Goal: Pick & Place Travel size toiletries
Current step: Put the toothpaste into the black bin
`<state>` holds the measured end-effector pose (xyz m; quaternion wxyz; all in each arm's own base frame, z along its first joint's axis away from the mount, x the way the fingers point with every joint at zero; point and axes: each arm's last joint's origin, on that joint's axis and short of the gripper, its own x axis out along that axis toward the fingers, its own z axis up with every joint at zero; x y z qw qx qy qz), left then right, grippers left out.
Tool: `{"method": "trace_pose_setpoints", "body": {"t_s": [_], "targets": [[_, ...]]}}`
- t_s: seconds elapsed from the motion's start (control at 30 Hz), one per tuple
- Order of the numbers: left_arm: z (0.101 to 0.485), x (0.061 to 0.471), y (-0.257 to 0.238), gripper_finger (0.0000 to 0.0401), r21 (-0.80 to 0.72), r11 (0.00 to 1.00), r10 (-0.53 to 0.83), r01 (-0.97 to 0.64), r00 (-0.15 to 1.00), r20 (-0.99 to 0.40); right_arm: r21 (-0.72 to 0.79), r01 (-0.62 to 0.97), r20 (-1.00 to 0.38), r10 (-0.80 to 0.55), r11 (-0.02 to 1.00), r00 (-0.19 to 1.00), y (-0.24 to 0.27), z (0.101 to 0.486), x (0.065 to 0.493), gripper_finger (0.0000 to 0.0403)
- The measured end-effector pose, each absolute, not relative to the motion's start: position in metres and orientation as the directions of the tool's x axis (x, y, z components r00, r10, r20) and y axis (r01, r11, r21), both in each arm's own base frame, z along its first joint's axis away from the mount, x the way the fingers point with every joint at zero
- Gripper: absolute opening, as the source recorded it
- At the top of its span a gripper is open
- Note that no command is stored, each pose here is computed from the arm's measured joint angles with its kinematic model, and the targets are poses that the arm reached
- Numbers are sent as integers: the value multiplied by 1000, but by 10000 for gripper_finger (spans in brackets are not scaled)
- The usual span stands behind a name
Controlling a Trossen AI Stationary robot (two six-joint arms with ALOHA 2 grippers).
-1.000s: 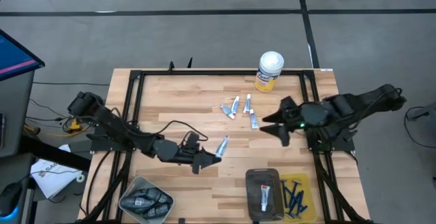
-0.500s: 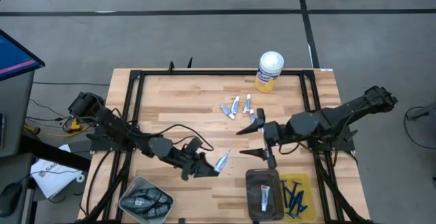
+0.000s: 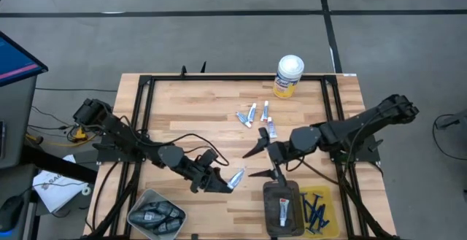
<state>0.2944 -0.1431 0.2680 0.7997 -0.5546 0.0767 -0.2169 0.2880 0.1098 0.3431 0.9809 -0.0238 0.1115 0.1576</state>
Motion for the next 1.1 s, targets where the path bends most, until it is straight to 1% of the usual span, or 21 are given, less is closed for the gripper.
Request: {"method": "trace_pose_setpoints", "body": {"t_s": [0.13, 0.23, 0.4, 0.73, 0.97, 1.1], "targets": [[268, 294, -143, 56, -921, 289, -435, 262, 893, 118, -11, -320, -226, 310, 947, 924, 111, 342, 290, 261], [268, 294, -143, 56, -922, 286, -435, 261, 893, 117, -10, -320, -209, 311, 947, 927, 111, 343, 290, 244], [268, 294, -143, 56, -924, 283, -435, 258, 893, 117, -3, -344, -173, 339, 939, 925, 112, 347, 291, 201], [268, 295, -141, 61, -929, 274, -426, 249, 897, 116, 14, -408, -174, 404, 913, 898, 107, 347, 293, 119], [268, 297, -138, 62, -931, 273, -416, 244, 902, 114, 15, -397, -174, 393, 918, 903, 102, 347, 294, 66], [267, 297, -137, 62, -932, 270, -414, 241, 903, 113, 17, -399, -184, 395, 917, 900, 100, 346, 295, 21]]}}
